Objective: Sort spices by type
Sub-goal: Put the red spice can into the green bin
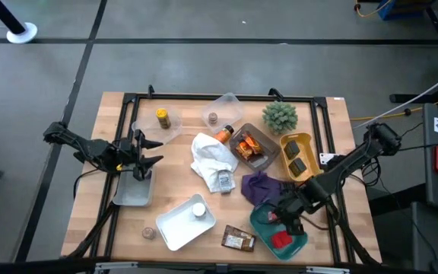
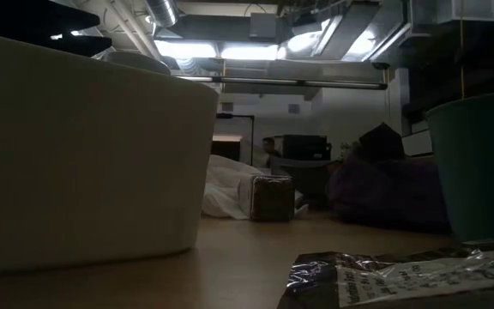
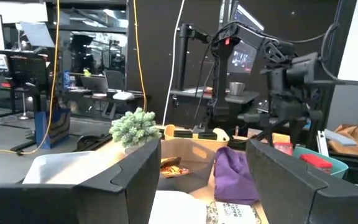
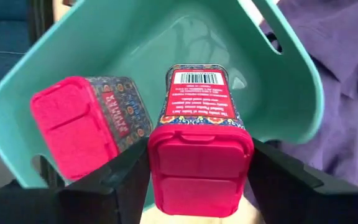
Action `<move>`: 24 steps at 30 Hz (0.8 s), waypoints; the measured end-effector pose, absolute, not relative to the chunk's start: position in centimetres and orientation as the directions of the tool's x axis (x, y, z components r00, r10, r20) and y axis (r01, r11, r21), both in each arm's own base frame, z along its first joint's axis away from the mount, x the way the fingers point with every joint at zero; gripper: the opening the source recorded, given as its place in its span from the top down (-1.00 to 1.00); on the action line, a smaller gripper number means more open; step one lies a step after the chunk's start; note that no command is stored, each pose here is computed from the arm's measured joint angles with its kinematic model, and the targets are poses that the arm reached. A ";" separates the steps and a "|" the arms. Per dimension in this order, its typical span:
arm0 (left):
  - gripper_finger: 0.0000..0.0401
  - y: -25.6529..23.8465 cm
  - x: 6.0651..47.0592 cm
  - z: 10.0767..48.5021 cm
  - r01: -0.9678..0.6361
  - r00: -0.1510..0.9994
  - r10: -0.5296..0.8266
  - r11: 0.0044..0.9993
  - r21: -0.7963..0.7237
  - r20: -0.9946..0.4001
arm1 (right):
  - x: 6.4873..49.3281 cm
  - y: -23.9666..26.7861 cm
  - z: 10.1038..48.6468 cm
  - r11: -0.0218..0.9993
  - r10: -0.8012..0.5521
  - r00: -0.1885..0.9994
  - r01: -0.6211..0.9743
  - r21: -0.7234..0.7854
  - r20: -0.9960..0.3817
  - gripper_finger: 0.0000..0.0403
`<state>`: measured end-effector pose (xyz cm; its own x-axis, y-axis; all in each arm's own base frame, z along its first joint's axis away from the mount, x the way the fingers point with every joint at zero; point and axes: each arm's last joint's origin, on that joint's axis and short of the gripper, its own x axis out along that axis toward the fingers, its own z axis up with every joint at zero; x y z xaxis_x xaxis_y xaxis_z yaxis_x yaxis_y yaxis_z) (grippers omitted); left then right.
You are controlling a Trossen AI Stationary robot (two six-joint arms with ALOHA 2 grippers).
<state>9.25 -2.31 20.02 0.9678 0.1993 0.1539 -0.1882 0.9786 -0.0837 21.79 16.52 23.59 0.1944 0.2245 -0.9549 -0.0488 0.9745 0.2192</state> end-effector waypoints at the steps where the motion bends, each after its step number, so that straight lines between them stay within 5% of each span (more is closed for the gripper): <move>1: -0.11 -2.3 9.2 20.0 -0.188 0.968 0.199 0.979 -0.084 0.154 | 21.9 16.6 23.3 0.975 0.221 0.190 -0.053 0.215 -0.957 -0.17; 24: -0.11 -2.3 9.2 20.0 -0.188 0.968 0.199 0.979 -0.082 0.152 | 22.7 16.7 22.3 0.978 0.210 0.170 -0.053 0.204 -0.963 -0.30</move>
<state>9.25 -2.31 20.00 0.9681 0.1992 0.1518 -0.1885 0.9787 -0.0818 22.71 16.72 22.29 0.1696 0.2103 -0.9628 -0.0526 0.9775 0.2042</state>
